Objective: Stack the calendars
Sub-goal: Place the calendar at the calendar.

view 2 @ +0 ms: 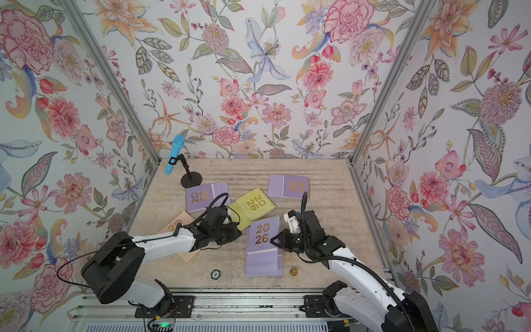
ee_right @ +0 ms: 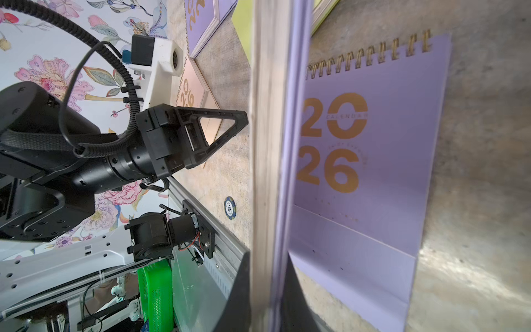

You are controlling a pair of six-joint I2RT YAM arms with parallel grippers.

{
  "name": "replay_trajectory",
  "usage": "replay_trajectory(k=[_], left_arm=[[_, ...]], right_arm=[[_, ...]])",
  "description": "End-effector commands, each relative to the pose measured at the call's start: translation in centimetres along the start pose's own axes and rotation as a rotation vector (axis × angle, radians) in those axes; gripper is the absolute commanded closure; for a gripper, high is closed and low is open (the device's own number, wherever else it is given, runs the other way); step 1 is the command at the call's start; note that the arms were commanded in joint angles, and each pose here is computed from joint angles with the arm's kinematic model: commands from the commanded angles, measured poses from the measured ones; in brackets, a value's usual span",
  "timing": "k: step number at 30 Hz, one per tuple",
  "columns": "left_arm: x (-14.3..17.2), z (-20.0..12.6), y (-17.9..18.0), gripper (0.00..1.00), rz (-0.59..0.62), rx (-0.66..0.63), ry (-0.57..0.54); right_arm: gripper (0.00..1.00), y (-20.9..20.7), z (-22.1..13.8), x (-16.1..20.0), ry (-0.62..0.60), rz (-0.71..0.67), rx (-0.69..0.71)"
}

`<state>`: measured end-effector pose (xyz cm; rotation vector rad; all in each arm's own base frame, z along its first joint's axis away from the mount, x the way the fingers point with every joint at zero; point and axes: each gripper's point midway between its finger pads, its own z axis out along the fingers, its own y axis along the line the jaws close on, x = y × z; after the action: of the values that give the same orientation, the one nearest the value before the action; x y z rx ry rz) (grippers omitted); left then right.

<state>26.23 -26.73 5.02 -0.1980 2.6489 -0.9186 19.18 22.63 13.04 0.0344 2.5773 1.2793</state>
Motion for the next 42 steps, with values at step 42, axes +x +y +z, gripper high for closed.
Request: replay_trajectory(k=[42], left_arm=[[1.3, 3.0, 0.5, 1.00, 0.013, -0.086, 0.054]], right_arm=[[0.89, -2.0, 2.2, -0.2, 0.109, 0.001, -0.104]])
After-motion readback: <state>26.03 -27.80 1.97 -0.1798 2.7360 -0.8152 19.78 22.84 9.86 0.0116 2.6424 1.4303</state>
